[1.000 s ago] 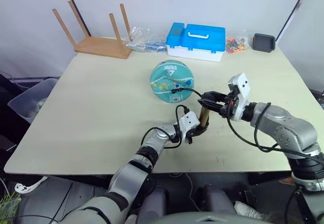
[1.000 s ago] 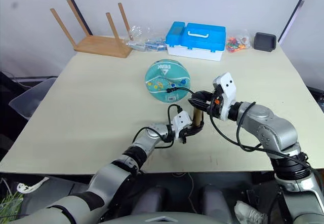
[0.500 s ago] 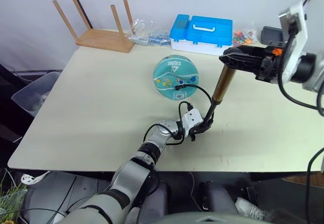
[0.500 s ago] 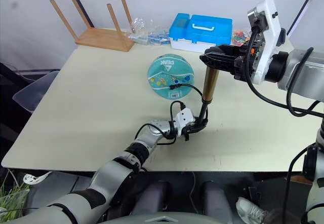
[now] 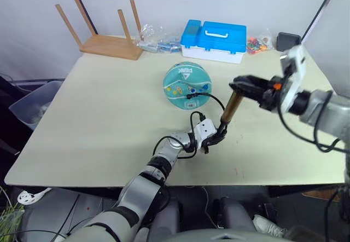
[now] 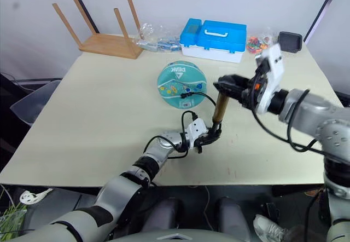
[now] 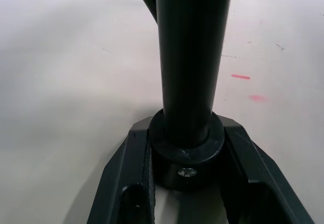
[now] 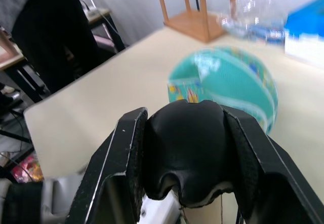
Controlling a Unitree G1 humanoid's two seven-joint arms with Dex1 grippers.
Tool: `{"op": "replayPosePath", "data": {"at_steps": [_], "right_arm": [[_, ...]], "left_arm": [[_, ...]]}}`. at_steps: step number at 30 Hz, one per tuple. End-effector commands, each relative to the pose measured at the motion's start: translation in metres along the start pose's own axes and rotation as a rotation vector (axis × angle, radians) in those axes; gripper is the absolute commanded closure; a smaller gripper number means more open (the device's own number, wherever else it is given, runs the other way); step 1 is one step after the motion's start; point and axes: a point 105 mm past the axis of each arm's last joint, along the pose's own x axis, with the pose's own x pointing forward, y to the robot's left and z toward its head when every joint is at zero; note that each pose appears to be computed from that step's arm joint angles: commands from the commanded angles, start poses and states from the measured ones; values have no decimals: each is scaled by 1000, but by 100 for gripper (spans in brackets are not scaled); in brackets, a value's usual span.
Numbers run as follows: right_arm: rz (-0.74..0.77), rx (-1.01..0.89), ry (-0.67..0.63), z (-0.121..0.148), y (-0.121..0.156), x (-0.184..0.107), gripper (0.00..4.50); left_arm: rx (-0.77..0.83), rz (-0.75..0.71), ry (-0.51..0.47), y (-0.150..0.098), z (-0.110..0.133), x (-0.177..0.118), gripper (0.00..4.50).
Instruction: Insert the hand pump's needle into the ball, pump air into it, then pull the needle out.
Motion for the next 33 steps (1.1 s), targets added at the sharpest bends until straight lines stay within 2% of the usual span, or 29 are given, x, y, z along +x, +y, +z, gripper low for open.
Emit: {"op": "replayPosePath", "data": {"at_steps": [1, 6, 9, 12, 16, 18, 23, 28, 33], "right_arm": [[-60, 8, 217, -68, -12, 8, 287], [-92, 56, 290, -119, -21, 15, 287], [-111, 68, 292, -130, -25, 15, 287], [-114, 32, 223, -103, -28, 13, 287], [-126, -50, 74, -37, -30, -1, 287], [-121, -71, 39, -19, -27, -6, 287], [-95, -172, -67, 62, -6, -32, 287], [-32, -171, -189, 114, 18, -48, 287], [-22, -149, -234, 137, 30, -57, 287]], "left_arm": [[-100, -51, 174, -24, -53, -14, 341], [-104, -46, 164, -23, -51, -13, 341], [-105, -45, 164, -23, -51, -13, 341], [-105, -46, 168, -22, -51, -13, 341], [-102, -50, 173, -22, -50, -12, 341], [-102, -50, 174, -21, -49, -11, 341], [-100, -61, 184, -22, -50, -11, 341], [-101, -69, 188, -23, -52, -12, 341], [-101, -76, 186, -26, -52, -12, 341]]}}
